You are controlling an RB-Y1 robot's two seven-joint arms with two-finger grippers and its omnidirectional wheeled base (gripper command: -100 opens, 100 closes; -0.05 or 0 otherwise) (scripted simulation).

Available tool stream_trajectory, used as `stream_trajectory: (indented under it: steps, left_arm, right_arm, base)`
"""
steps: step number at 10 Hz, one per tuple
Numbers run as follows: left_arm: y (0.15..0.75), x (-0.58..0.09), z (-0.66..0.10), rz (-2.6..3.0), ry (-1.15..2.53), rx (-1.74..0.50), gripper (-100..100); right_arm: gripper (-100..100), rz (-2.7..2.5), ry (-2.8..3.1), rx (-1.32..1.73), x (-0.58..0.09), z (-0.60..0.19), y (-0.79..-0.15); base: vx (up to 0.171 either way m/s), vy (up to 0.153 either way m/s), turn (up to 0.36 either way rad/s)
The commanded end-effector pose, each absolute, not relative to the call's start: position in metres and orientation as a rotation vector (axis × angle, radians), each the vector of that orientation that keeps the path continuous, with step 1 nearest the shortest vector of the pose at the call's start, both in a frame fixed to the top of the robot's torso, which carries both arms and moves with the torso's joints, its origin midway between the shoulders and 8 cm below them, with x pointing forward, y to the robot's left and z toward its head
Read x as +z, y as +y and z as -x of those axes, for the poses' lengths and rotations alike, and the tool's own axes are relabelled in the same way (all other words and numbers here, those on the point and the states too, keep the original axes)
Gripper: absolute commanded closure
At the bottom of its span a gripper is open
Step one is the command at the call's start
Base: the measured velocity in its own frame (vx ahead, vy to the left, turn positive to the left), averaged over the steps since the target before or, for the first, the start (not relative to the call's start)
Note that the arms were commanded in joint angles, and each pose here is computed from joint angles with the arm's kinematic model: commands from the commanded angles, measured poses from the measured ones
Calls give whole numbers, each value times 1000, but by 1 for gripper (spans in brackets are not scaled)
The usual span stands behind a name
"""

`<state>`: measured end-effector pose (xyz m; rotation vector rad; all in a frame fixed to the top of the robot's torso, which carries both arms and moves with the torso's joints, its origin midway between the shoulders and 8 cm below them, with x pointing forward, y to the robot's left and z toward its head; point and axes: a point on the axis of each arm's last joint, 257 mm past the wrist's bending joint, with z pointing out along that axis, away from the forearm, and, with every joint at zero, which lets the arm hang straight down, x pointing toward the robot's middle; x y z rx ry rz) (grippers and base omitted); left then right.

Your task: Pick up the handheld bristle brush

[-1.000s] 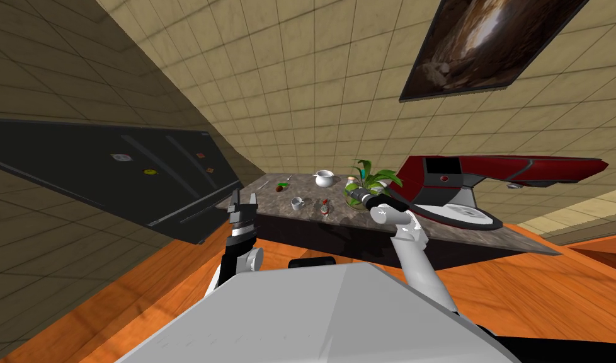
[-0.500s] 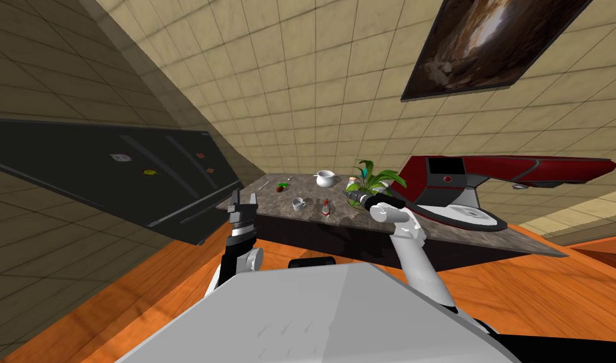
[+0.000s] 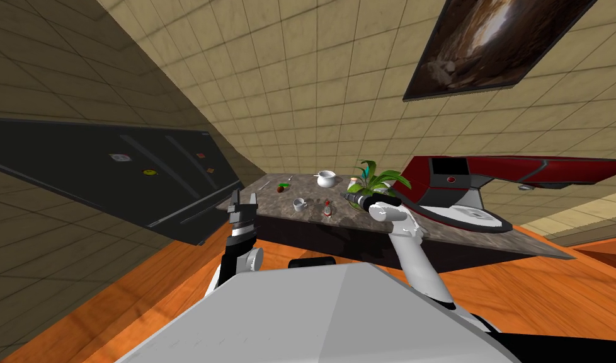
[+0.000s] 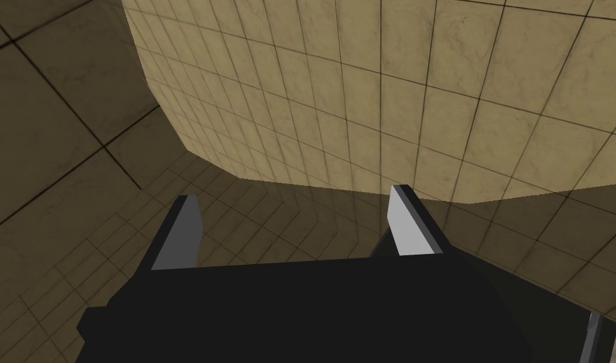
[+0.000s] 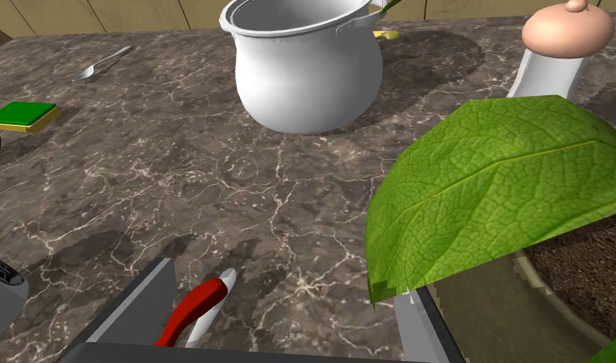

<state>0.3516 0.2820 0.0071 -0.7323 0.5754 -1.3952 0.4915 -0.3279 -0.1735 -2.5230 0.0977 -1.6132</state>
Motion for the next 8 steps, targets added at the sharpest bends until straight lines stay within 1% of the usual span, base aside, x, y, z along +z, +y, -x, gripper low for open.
stream_trajectory:
  steps: [1, 3, 4, 5, 8]
  left_arm:
    - [282, 7, -352, 732, 575, -1395, 0]
    - [282, 7, -352, 732, 575, -1395, 0]
    - [282, 7, -352, 732, 575, -1395, 0]
    - [282, 7, -352, 732, 575, -1395, 0]
    - [282, 7, -352, 732, 575, -1395, 0]
  right_arm:
    - [-100, 2522, 132, -1516, -183, -488, -317]
    - [-100, 2513, 174, -1493, -185, -487, -317]
    - [-100, 2516, 200, -1405, -196, -482, -307]
    - [-100, 2509, 219, -1399, -196, -482, -307]
    - [-100, 2515, 276, -1228, -216, -470, -288]
  base:
    - [16, 23, 3]
    - [13, 16, 1]
    - [14, 17, 6]
    - [12, 18, 2]
    - [15, 20, 5]
